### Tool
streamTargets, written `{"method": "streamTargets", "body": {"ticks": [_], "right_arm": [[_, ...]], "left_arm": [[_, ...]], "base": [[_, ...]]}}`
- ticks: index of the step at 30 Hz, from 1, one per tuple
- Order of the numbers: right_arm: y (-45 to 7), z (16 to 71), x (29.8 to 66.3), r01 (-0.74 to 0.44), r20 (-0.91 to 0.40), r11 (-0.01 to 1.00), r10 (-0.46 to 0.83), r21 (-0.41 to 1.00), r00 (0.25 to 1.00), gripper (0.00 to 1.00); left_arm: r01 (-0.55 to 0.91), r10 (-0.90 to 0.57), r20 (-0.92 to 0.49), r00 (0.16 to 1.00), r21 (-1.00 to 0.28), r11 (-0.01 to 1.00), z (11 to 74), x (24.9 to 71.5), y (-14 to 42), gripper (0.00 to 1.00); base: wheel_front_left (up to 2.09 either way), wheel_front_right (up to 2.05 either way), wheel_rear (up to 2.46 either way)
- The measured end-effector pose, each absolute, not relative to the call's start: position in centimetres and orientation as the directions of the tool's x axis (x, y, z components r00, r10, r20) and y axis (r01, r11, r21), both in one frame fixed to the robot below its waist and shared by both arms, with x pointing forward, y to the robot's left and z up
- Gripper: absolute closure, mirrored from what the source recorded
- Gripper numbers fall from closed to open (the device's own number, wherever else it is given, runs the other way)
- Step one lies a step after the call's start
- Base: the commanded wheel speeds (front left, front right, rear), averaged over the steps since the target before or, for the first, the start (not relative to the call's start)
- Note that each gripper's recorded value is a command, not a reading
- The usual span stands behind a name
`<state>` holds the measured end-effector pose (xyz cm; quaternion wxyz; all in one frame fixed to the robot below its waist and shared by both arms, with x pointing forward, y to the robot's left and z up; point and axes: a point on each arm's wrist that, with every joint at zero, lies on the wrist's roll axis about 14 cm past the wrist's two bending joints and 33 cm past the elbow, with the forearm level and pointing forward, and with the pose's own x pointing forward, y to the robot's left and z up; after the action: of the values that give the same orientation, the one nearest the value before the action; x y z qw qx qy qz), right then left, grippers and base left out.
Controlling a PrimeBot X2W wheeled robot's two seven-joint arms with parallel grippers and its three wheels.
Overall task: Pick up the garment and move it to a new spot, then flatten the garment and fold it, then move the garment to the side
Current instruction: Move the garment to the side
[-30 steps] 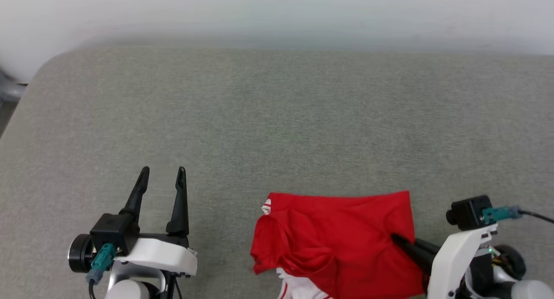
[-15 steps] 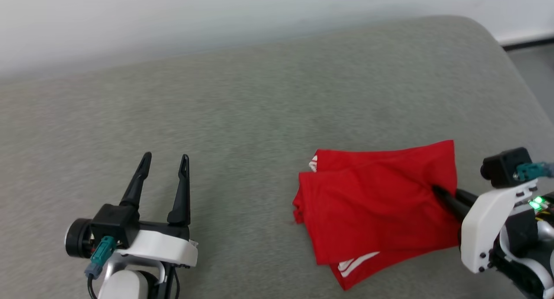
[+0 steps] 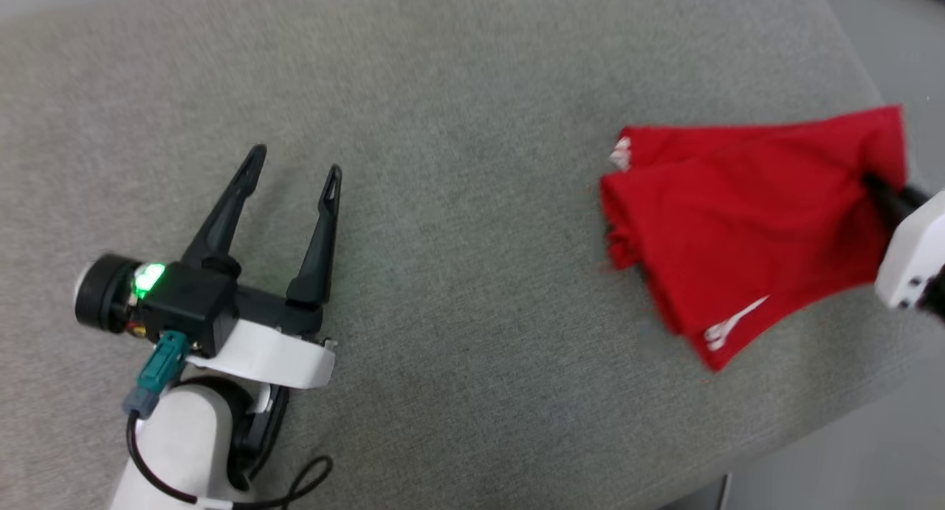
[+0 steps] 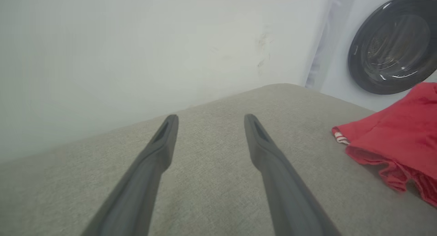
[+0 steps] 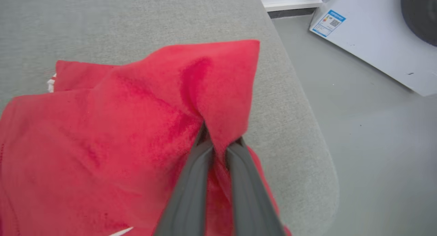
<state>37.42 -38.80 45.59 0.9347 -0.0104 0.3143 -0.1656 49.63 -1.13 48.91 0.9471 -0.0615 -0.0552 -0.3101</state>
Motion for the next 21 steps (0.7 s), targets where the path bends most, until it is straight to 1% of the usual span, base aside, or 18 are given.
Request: {"method": "streamTargets", "body": {"ticks": [9, 11, 15, 16, 17, 18, 19, 21], "right_arm": [[-46.9, 45.5, 40.5, 0.437, -0.493, 0.849, -0.528, -0.296, 0.692, 1.00], [-48.0, 45.7, 41.5, 0.449, -0.456, 0.832, -0.554, -0.326, 0.696, 1.00], [-49.6, 44.8, 42.5, 0.470, -0.434, 0.805, -0.592, -0.362, 0.679, 1.00], [-50.0, 44.6, 42.6, 0.472, -0.431, 0.796, -0.603, -0.378, 0.671, 0.86], [-50.4, 44.4, 42.8, 0.476, -0.421, 0.789, -0.612, -0.389, 0.669, 0.61], [-50.7, 44.0, 42.7, 0.488, -0.421, 0.781, -0.622, -0.389, 0.660, 0.24], [-51.0, 43.7, 42.7, 0.495, -0.423, 0.774, -0.631, -0.394, 0.650, 0.00], [-51.4, 43.3, 42.8, 0.500, -0.409, 0.764, -0.643, -0.408, 0.648, 0.00]], "left_arm": [[0.630, -0.614, 0.158, 0.773, -0.090, 0.771, 47.6, 52.0, -2.0, 0.00], [0.626, -0.610, 0.155, 0.777, -0.092, 0.774, 47.2, 52.4, -1.7, 0.00], [0.615, -0.601, 0.145, 0.786, -0.092, 0.783, 46.3, 53.0, -1.1, 0.00], [0.613, -0.599, 0.141, 0.788, -0.091, 0.785, 46.1, 53.2, -0.9, 0.00], [0.610, -0.597, 0.137, 0.790, -0.091, 0.787, 45.8, 53.3, -0.7, 0.00], [0.608, -0.596, 0.129, 0.793, -0.091, 0.789, 45.4, 53.3, -0.6, 0.00], [0.606, -0.595, 0.124, 0.794, -0.091, 0.790, 45.2, 53.4, -0.5, 0.00], [0.603, -0.593, 0.117, 0.797, -0.091, 0.792, 44.9, 53.5, -0.3, 0.00]], "base": [[0.00, 0.00, 0.00], [0.00, 0.00, 0.00], [0.00, 0.00, 0.00], [0.00, 0.00, 0.00], [0.00, 0.00, 0.00], [0.00, 0.00, 0.00], [0.00, 0.00, 0.00], [0.00, 0.00, 0.00]]}}
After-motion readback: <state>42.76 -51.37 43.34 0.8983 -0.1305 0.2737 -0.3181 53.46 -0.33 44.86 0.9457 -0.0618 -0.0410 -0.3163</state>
